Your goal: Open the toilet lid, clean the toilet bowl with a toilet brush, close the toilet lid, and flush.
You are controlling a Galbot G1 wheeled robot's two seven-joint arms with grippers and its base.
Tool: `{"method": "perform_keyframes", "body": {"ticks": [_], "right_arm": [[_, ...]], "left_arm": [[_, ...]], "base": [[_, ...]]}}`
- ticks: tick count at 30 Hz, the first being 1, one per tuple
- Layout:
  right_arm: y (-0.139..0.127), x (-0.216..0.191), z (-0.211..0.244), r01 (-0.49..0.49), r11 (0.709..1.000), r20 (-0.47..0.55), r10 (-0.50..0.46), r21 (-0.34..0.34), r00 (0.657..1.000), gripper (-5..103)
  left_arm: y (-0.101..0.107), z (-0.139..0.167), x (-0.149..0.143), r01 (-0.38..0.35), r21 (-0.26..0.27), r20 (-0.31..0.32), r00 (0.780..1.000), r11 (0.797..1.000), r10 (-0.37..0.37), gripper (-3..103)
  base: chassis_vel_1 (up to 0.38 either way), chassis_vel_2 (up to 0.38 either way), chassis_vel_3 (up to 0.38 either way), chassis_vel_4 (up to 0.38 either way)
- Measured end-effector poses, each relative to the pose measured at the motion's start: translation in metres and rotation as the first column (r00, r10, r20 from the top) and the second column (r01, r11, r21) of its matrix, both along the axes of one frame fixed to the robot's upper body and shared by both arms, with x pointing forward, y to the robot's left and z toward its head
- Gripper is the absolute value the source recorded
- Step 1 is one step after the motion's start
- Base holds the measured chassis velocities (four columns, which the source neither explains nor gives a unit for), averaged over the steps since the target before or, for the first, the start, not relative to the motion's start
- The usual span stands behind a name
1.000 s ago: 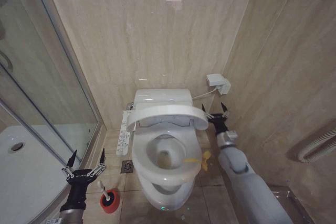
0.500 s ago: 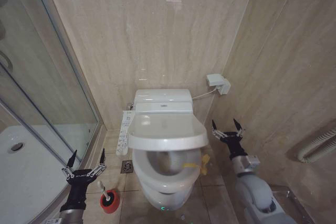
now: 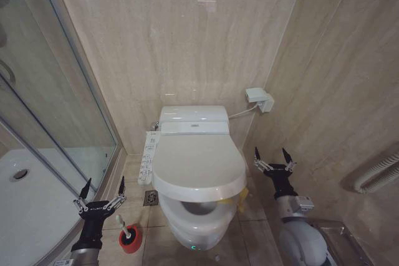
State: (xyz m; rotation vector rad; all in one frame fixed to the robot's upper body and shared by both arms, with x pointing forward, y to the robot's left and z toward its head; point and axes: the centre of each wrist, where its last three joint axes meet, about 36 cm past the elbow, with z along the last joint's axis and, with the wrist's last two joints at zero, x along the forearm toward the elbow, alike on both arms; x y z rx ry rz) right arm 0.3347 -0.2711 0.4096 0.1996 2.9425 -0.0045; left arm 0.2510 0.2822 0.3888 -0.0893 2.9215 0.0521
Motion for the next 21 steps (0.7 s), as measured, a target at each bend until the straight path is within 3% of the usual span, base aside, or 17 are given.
{"method": "perform_keyframes", "body": {"ticks": [21], "right_arm": [[0.013, -0.037, 0.006, 0.023, 1.000, 0.008, -0.023, 0.017, 1.000, 100]], "left_arm": [[0.000, 0.000, 0.000, 0.000, 0.000, 0.000, 1.000, 1.000, 0.000, 100]], "base": [[0.000, 0.000, 0.000, 0.000]]}}
